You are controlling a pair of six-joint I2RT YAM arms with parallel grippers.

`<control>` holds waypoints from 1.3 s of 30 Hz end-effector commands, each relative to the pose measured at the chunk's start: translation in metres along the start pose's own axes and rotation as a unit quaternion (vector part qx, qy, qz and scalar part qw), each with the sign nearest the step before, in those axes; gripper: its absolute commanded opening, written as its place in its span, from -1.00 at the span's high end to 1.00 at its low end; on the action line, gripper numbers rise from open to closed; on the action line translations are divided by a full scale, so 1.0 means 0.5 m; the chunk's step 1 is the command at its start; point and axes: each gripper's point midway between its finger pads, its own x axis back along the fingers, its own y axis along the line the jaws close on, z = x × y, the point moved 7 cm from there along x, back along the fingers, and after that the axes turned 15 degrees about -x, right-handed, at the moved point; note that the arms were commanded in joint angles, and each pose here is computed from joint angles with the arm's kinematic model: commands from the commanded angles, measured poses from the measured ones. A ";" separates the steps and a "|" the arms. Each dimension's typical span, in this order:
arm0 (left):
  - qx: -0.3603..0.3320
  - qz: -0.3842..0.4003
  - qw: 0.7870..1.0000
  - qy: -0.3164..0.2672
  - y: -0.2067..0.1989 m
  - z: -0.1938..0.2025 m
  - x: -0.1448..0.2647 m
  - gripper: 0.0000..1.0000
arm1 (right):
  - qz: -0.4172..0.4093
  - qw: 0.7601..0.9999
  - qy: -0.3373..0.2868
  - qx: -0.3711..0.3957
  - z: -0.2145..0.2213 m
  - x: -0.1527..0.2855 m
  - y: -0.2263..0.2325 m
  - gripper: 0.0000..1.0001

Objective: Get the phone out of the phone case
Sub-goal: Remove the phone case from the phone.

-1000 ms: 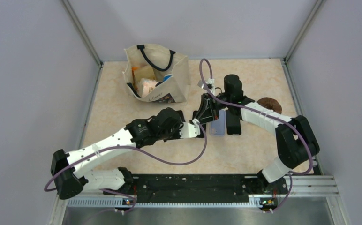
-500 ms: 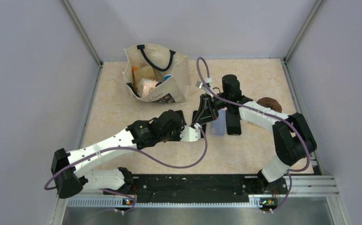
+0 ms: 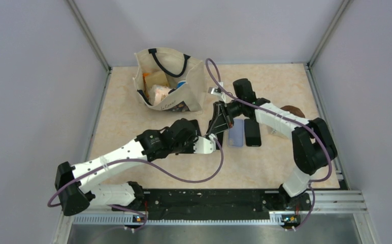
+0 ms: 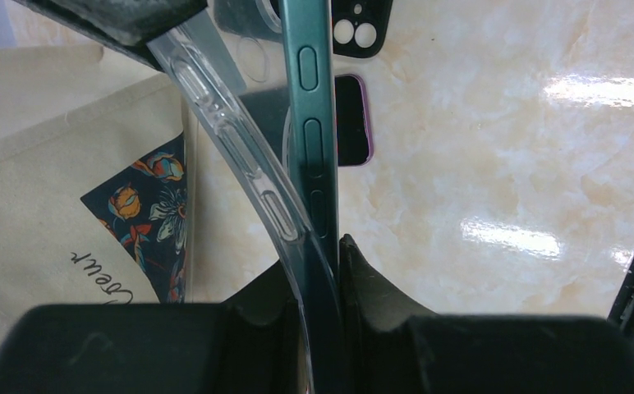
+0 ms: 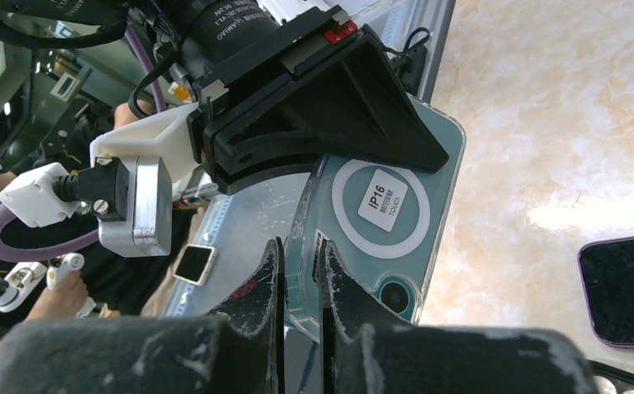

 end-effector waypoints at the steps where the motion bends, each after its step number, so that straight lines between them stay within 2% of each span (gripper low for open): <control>1: -0.081 0.002 0.981 -0.178 0.037 -0.120 0.038 1.00 | 0.105 0.994 -0.035 0.023 -0.052 -0.005 -0.037 1.00; 9: -0.055 0.010 0.979 -0.198 0.041 -0.129 0.055 1.00 | 0.142 0.988 -0.030 0.051 -0.051 0.002 -0.047 1.00; 17: 0.016 -0.001 0.974 -0.224 0.059 -0.105 0.078 1.00 | 0.193 0.975 -0.042 0.099 -0.039 0.036 -0.031 0.99; 29: 0.095 0.016 0.951 -0.294 0.087 -0.103 0.122 1.00 | 0.225 0.962 -0.047 0.148 -0.012 0.062 -0.018 0.78; 39: 0.139 0.009 0.940 -0.312 0.109 -0.090 0.134 1.00 | 0.239 0.954 -0.061 0.172 0.012 0.095 0.000 0.58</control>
